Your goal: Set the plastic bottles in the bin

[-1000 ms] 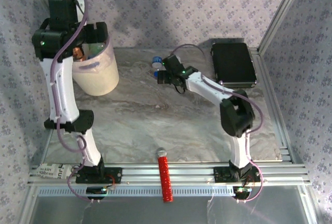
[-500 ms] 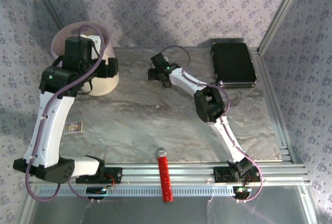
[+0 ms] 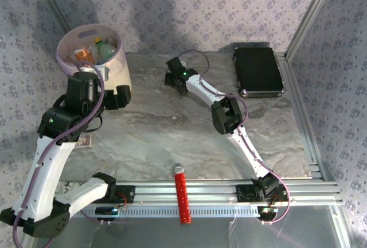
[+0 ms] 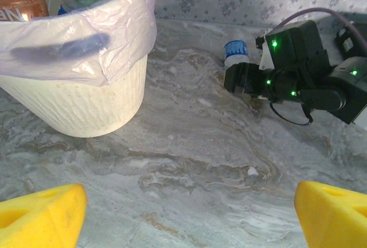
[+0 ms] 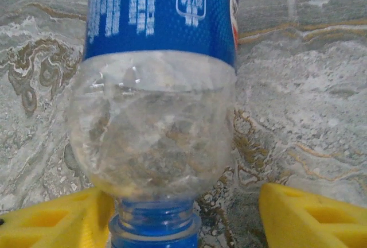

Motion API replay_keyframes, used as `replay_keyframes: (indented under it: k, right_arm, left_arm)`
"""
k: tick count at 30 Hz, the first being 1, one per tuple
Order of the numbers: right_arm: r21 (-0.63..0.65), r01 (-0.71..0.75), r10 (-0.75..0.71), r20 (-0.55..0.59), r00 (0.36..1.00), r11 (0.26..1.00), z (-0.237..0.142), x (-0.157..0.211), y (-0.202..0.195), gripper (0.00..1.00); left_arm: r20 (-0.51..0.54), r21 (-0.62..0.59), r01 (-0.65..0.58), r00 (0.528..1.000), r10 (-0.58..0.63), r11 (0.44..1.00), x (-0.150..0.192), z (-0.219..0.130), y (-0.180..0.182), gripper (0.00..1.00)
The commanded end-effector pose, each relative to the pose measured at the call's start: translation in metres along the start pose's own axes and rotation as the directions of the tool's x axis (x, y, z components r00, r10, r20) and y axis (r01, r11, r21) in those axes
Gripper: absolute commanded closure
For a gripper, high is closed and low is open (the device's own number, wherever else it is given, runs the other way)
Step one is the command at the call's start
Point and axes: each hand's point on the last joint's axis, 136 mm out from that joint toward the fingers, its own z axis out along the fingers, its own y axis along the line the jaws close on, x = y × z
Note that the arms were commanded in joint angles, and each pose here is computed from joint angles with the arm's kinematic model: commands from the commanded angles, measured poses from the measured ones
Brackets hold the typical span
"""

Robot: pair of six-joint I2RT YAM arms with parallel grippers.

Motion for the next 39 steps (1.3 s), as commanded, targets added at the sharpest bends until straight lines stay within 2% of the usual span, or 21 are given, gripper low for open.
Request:
replay_keyframes:
  k: [1, 10, 19, 23, 26, 28, 30, 32, 34, 39]
  right_arm:
    - [0.025, -0.015, 0.016, -0.039, 0.999, 1.0, 0.009, 0.01, -0.011, 0.34]
    - [0.056, -0.01, 0.014, -0.074, 0.997, 0.998, -0.002, 0.013, -0.027, 0.5]
    - [0.035, 0.046, -0.044, -0.047, 0.998, 0.998, -0.017, -0.001, -0.027, 0.69]
    - [0.032, 0.076, -0.074, -0.055, 0.996, 0.997, -0.025, -0.002, -0.027, 0.7]
    - [0.023, 0.102, -0.101, -0.049, 0.994, 0.995, -0.039, -0.004, -0.025, 0.71]
    - [0.007, 0.129, -0.129, -0.033, 0.991, 0.992, -0.054, -0.006, -0.022, 0.71]
    - [-0.016, 0.15, -0.15, -0.012, 0.989, 0.989, -0.073, -0.006, -0.019, 0.71]
    - [-0.048, 0.162, -0.162, 0.014, 0.987, 0.986, -0.094, -0.003, -0.015, 0.71]
    - [-0.087, 0.185, -0.18, 0.071, 0.981, 0.979, -0.117, 0.002, -0.01, 0.72]
    - [-0.186, 0.265, -0.225, 0.212, 0.951, 0.946, -0.188, 0.021, 0.005, 0.71]
  left_arm:
    - [0.035, 0.05, 0.042, 0.998, -0.043, 0.998, -0.009, -0.003, -0.009, 0.07]
    - [0.007, 0.056, 0.057, 0.998, -0.058, 0.997, -0.005, 0.006, -0.012, 0.07]
    - [0.002, 0.074, 0.065, 0.998, -0.066, 0.995, -0.005, 0.009, -0.016, 0.07]
    - [-0.003, 0.083, 0.073, 0.997, -0.073, 0.994, -0.004, 0.01, -0.018, 0.07]
    - [-0.006, 0.132, 0.096, 0.995, -0.096, 0.987, -0.006, 0.011, -0.027, 0.07]
    - [-0.018, 0.197, 0.127, 0.992, -0.126, 0.972, -0.005, 0.014, -0.039, 0.07]
    - [-0.036, 0.274, 0.171, 0.985, -0.167, 0.947, -0.005, 0.019, -0.054, 0.01]
    - [-0.048, 0.33, 0.216, 0.976, -0.213, 0.919, -0.006, 0.025, -0.066, 0.0]
    - [-0.055, 0.401, 0.261, 0.964, -0.261, 0.878, -0.01, 0.028, -0.079, 0.0]
    - [-0.042, 0.492, 0.352, 0.923, -0.381, 0.797, -0.02, 0.032, -0.093, 0.0]
